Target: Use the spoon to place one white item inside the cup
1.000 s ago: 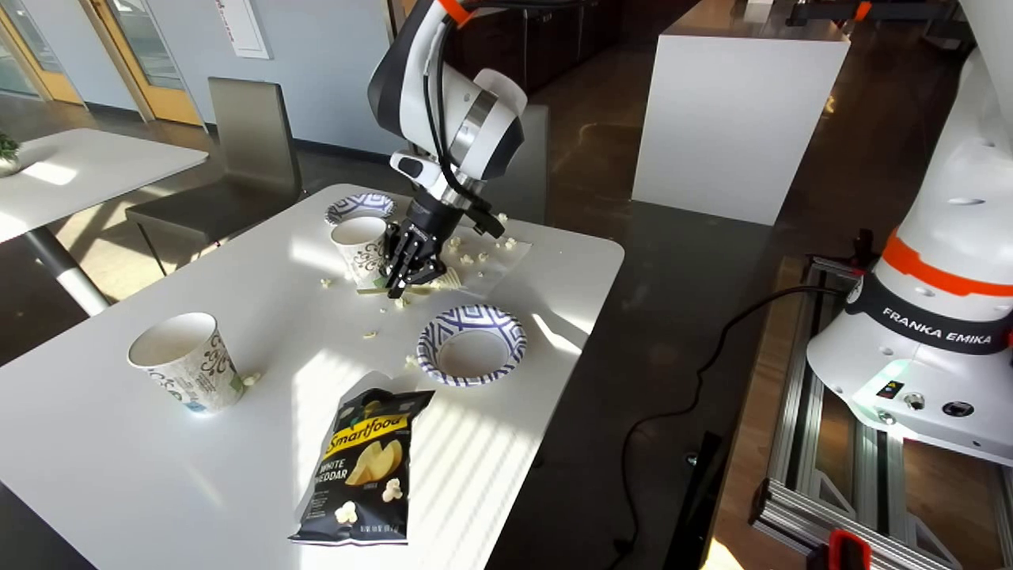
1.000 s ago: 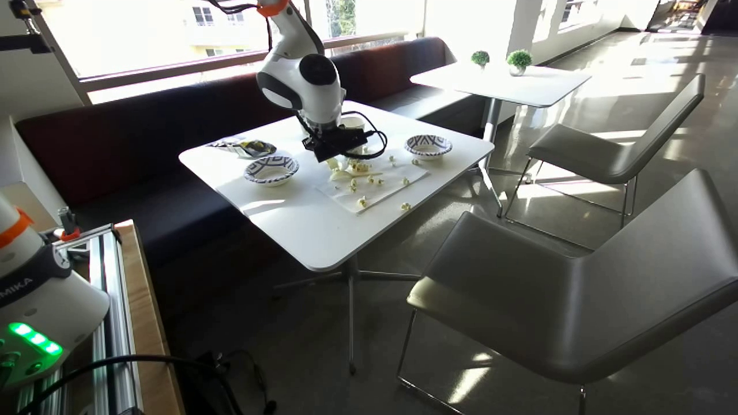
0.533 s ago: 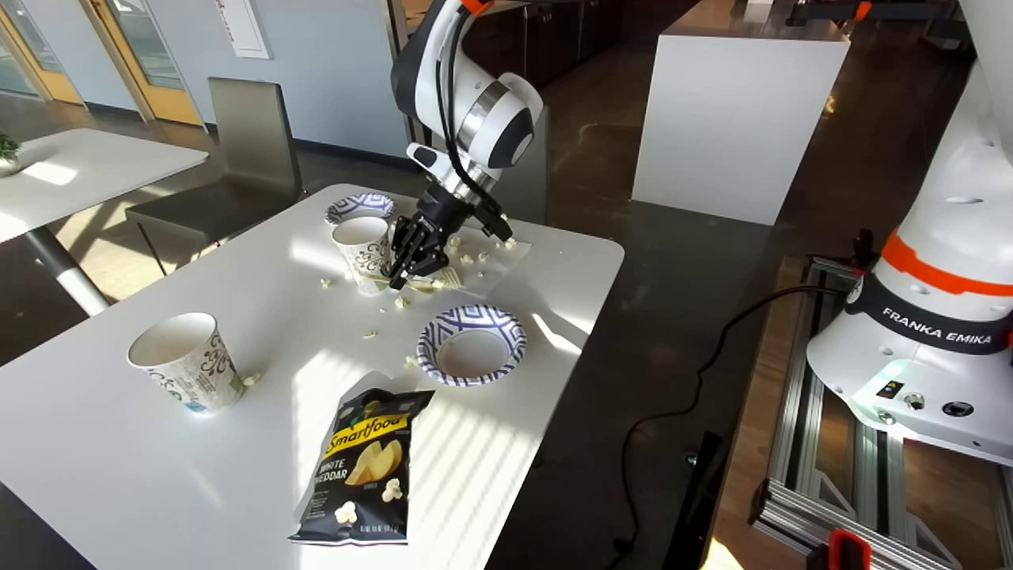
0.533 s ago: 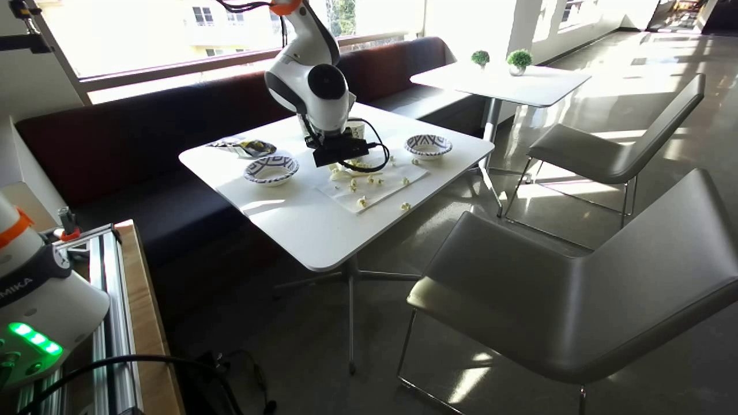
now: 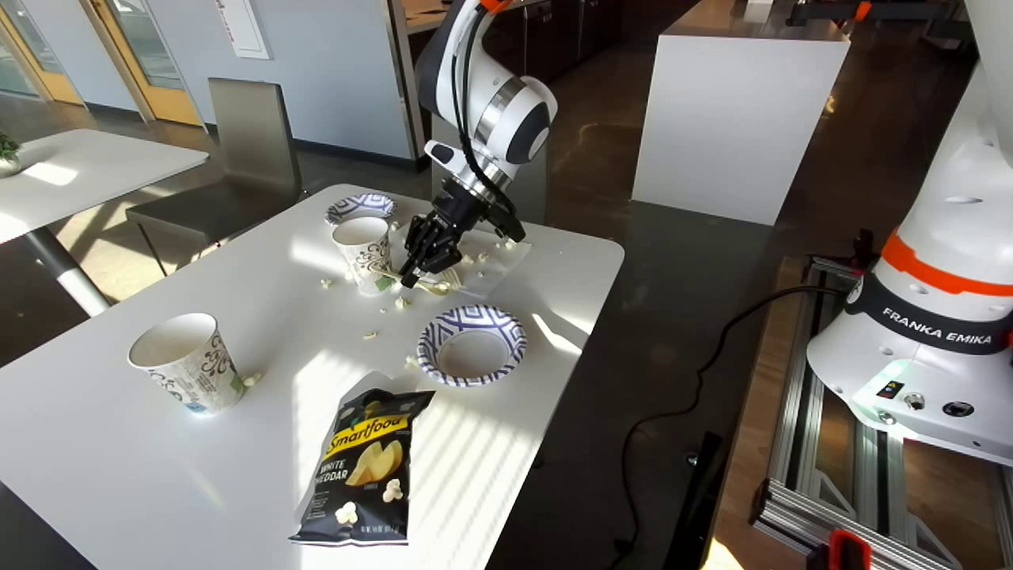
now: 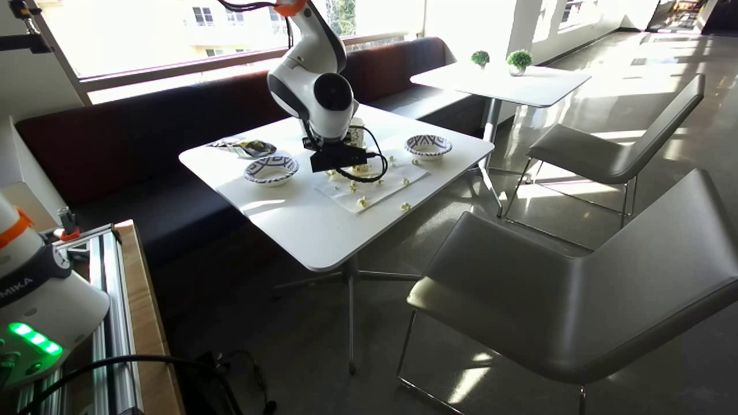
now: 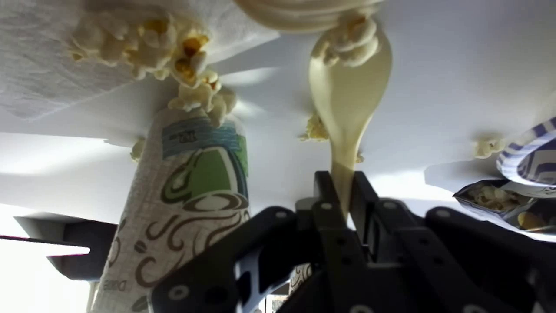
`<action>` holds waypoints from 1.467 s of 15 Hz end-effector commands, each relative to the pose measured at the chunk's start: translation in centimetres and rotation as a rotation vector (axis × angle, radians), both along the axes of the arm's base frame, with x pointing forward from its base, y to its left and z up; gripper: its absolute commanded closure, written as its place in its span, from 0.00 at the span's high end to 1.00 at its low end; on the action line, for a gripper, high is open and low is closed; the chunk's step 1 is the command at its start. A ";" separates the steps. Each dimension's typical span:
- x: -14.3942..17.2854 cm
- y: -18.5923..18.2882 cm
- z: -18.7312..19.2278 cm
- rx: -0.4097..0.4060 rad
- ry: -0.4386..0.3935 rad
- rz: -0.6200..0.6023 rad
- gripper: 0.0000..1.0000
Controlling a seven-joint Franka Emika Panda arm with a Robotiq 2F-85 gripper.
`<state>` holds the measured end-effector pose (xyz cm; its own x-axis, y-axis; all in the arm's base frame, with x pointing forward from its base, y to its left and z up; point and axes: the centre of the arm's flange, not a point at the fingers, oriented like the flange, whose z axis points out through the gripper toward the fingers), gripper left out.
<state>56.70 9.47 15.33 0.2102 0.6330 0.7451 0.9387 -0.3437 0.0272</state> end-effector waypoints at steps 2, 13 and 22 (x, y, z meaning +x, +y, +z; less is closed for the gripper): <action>-1.2 0.1 -0.1 -0.003 0.047 0.004 0.03; -1.2 1.6 0.3 -0.128 0.058 0.114 0.03; -2.1 4.8 2.6 -0.336 0.016 0.185 0.03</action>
